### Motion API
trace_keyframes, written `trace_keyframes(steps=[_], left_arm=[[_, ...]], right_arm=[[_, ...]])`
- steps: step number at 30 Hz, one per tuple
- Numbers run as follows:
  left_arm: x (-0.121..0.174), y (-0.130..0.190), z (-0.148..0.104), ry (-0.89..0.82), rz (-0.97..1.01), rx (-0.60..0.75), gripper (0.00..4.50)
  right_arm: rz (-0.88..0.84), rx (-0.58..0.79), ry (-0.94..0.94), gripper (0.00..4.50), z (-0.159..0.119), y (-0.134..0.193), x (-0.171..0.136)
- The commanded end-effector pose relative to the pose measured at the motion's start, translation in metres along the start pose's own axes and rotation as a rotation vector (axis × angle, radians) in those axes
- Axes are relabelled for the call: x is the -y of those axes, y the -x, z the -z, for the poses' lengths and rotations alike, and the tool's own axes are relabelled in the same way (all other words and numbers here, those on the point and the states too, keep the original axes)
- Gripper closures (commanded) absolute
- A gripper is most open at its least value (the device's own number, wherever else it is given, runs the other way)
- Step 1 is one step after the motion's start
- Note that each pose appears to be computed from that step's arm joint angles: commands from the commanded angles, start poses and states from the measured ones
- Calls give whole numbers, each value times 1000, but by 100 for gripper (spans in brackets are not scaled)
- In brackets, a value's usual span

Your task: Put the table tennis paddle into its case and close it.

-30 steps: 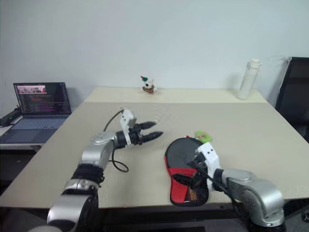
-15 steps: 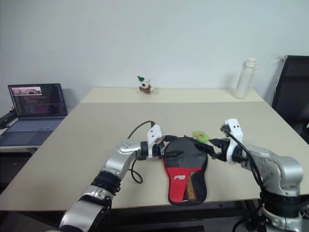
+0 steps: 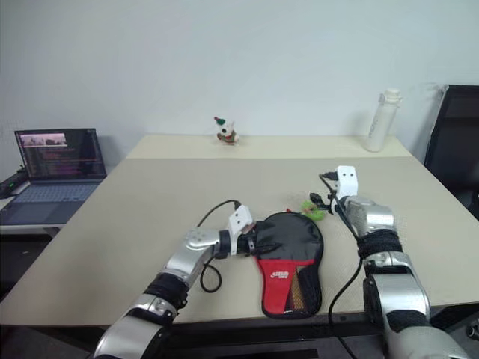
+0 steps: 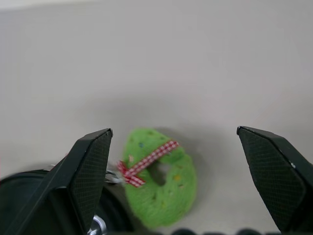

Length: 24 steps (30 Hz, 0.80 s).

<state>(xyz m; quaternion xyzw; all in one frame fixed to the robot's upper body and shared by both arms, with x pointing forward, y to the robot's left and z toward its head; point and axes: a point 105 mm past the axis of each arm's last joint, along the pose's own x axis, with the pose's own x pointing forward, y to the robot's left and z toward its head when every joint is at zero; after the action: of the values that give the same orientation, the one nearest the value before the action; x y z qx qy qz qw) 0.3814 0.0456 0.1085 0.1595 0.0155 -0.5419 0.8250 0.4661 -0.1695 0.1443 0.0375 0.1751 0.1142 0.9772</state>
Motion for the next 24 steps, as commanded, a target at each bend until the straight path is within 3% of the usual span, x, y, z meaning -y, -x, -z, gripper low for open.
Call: trace_keyframes(steps=[1, 8, 21, 24], left_arm=[[-1, 0, -15, -46, -10, 38, 107], [-2, 6, -14, -51, -33, 26, 107], [8, -17, -30, -58, 73, 78, 104], [13, -23, -24, -40, 111, 60, 104]], right_arm=[[38, 44, 57, 0, -9, -7, -2], [37, -41, 113, 0, 25, -17, -13], [24, -82, 123, 427, 37, -19, -19], [24, -84, 123, 447, 38, -19, -19]])
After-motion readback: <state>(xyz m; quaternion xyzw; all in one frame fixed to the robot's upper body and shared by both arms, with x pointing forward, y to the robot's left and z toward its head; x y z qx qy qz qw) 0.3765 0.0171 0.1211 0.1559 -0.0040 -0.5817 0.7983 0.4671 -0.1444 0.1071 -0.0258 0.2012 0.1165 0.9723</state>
